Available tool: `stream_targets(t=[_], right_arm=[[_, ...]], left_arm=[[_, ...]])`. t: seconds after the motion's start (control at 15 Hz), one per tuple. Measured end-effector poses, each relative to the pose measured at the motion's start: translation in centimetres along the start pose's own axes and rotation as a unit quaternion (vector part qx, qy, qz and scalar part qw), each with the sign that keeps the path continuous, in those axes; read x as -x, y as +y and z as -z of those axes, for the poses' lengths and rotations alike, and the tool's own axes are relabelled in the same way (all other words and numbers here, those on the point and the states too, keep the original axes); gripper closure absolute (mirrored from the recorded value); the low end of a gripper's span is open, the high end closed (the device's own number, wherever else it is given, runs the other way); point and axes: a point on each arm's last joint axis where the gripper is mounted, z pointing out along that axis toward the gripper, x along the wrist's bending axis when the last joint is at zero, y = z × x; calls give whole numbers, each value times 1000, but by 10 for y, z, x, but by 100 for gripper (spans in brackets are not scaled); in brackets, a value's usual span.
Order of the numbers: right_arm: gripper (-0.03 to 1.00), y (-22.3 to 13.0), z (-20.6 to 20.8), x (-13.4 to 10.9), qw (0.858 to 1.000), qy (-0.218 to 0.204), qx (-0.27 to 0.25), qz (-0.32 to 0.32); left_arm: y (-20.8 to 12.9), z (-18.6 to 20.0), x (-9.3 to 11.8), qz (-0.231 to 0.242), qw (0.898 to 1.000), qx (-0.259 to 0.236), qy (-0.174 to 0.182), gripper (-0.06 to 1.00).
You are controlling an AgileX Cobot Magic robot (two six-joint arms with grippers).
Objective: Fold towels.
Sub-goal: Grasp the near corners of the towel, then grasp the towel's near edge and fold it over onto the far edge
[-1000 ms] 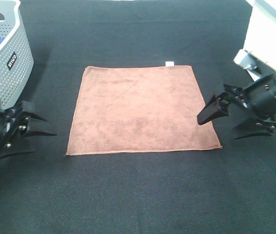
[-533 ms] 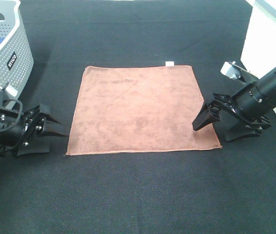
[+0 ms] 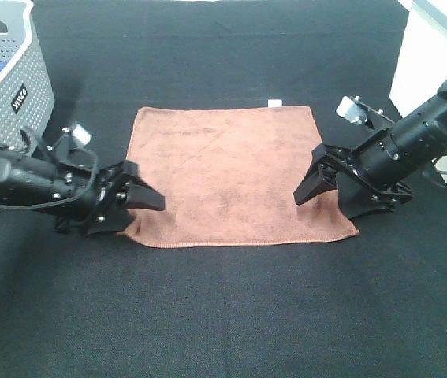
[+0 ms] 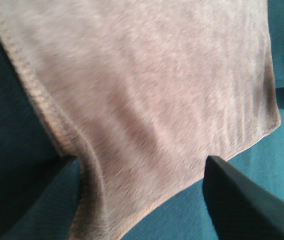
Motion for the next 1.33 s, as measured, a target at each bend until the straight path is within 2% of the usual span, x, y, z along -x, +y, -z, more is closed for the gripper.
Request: stream_targets(t=[0.07, 0.13, 0.2, 0.27, 0.33, 0.4, 0.47, 0.73, 1.13, 1.33], right_arm=[[19, 0, 0, 0, 1000, 0, 0, 0], [28, 1, -2, 2, 1000, -6, 3, -13], [46, 1, -5, 5, 1000, -12, 6, -23], [63, 1, -6, 6, 999, -17, 10, -32], [81, 1, -9, 8, 999, -22, 10, -37], [93, 1, -9, 9, 999, -24, 10, -40], [97, 1, -9, 9, 999, -24, 10, -41], [97, -10, -9, 4, 998, 1, -39, -48], [97, -43, 11, -4, 998, -12, -53, -40], [97, -65, 9, -2, 995, -13, -79, -51]], left_arm=[[0, 0, 0, 0, 1000, 0, 0, 29], [0, -4, 0, 2, 1000, -1, 1, 41], [0, -6, -3, 6, 1000, -2, 8, 58], [-1, -7, -6, 9, 1000, -4, 17, 79], [-2, -7, -7, 7, 1000, -6, 18, 91], [-2, -7, -7, 4, 1000, -9, 19, 94], [-3, -7, -6, 3, 1000, -14, 20, 94], [-9, 5, -1, -13, 997, -66, 46, 94], [-28, 32, 8, -38, 987, -135, 73, 94], [-46, 48, 8, -38, 983, -157, 90, 94]])
